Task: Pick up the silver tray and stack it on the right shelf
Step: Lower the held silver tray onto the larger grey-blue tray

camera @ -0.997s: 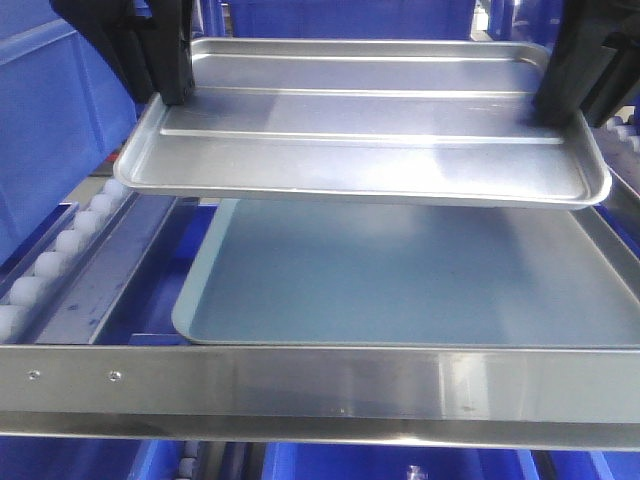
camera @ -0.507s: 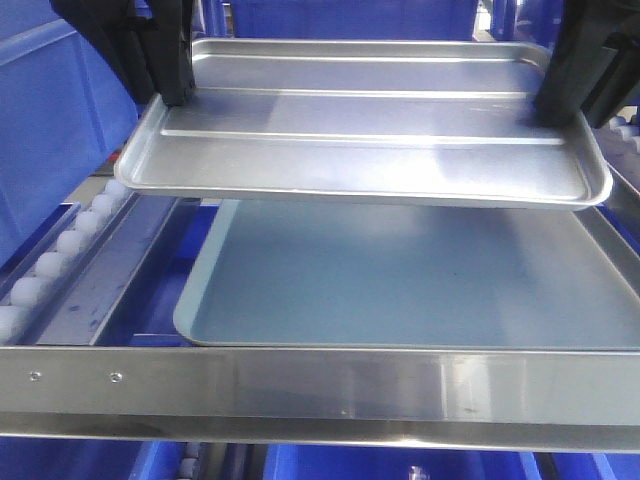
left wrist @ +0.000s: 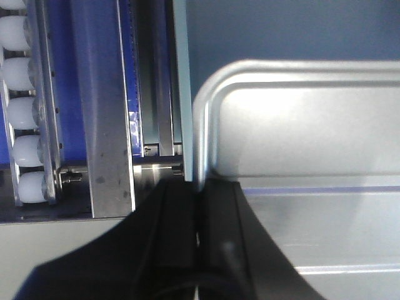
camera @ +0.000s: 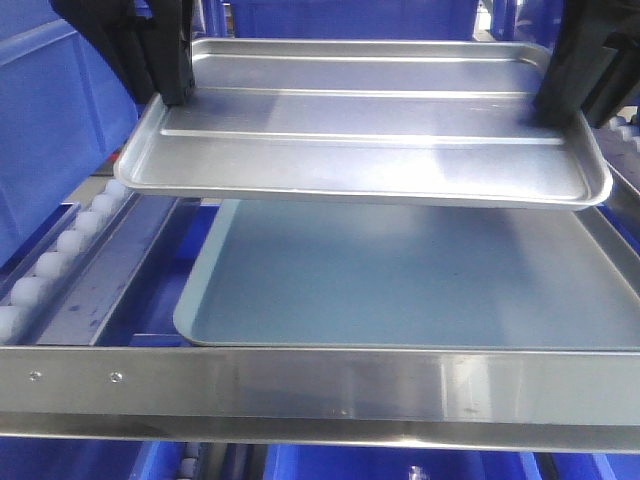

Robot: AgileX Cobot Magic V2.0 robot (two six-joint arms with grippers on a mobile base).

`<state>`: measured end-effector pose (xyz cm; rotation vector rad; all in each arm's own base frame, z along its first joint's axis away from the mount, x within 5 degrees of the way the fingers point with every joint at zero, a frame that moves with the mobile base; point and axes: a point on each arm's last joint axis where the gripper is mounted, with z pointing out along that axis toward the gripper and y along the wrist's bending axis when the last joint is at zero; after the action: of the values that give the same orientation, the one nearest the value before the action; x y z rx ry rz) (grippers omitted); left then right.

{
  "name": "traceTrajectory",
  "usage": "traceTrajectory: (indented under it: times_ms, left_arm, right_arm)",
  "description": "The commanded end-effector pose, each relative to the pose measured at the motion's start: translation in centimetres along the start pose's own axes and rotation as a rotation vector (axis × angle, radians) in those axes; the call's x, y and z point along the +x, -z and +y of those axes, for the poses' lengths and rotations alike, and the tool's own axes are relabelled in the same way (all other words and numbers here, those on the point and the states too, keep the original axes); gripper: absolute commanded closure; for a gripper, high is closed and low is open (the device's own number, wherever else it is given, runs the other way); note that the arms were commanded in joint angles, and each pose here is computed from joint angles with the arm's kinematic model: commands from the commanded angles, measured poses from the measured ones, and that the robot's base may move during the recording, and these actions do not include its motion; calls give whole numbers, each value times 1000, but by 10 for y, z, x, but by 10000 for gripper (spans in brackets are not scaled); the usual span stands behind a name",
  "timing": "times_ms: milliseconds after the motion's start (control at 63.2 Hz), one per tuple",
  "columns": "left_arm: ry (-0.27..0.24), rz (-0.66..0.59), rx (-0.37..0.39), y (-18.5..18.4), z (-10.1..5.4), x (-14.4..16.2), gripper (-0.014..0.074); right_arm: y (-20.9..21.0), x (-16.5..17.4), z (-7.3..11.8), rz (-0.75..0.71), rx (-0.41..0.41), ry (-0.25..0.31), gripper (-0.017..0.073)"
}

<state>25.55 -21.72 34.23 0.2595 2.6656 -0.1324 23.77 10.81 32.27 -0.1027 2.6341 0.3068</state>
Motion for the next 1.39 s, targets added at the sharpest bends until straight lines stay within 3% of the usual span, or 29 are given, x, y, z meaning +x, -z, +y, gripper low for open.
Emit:
traceTrajectory:
  times_ms: [0,222,396,602,807,982,1235,1377]
  left_arm:
    - [-4,-105,75,27,-3,-7,687]
    - [-9,-116,69,27,-3,-8,687]
    - [-17,-197,126,33,-8,-17,687]
    - [-77,-239,143,26,-19,-33,687]
    - [-87,-231,132,-15,-31,-46,687]
    - [-90,-221,119,-53,-34,-53,687]
    - [-83,-157,72,-99,-30,-56,687]
    - [-89,-118,52,-116,-29,-53,687]
  right_arm:
    - [19,-10,7,-112,-57,27,503]
    - [19,-11,7,-127,-62,27,503]
    - [20,-12,6,-135,-59,26,503]
    - [24,-23,-10,-110,-5,20,503]
    - [12,-47,-36,-104,61,30,503]
    - [-27,-60,-53,-53,96,-6,503]
    - [-85,-70,-63,-28,110,-16,503]
    - [-95,-70,-65,-9,113,-18,502]
